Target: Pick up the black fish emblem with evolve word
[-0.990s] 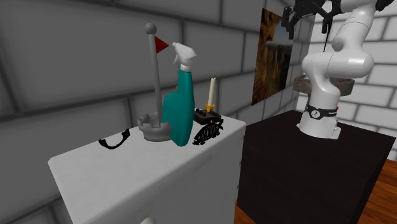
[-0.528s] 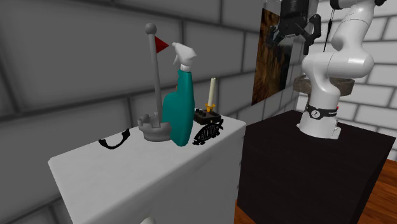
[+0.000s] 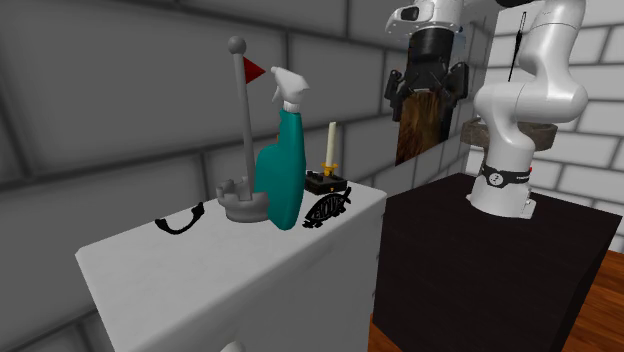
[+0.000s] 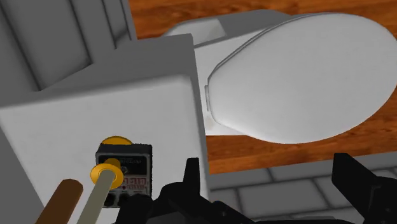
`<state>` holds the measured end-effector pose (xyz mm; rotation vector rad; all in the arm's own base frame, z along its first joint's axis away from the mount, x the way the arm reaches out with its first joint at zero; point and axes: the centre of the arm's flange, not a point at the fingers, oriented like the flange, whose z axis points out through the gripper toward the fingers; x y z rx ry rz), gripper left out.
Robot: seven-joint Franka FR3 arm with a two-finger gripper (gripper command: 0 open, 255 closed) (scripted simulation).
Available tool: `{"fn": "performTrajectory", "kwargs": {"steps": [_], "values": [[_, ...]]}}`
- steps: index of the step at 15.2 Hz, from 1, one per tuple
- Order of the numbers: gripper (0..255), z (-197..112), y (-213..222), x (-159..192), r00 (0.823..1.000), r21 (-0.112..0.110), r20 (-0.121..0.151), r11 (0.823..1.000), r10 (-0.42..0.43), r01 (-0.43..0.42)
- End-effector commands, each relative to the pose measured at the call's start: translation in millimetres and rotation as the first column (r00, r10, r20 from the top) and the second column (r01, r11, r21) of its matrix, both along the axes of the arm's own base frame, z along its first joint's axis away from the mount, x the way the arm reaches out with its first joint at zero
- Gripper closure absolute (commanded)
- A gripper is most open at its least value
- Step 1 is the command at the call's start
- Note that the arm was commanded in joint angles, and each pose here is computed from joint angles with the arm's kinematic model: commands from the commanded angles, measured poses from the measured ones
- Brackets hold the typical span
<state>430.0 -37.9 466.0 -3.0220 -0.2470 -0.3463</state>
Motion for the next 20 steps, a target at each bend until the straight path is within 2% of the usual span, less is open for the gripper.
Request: {"fn": "performTrajectory", "kwargs": {"steps": [1, 7, 13, 20], "values": [[0, -13.7, -3.8, 15.2, 0.999, -0.006, 0.034, 1.000, 0.008, -0.007], [0, -55.3, -12.9, 71.0, 0.992, -0.023, 0.125, 0.999, 0.032, -0.029], [0, -91.4, -21.3, 130.6, 0.975, -0.041, 0.214, 0.998, 0.058, -0.050], [0, -124.6, -21.6, 133.3, 0.974, -0.042, 0.217, 0.998, 0.059, -0.051]]}}
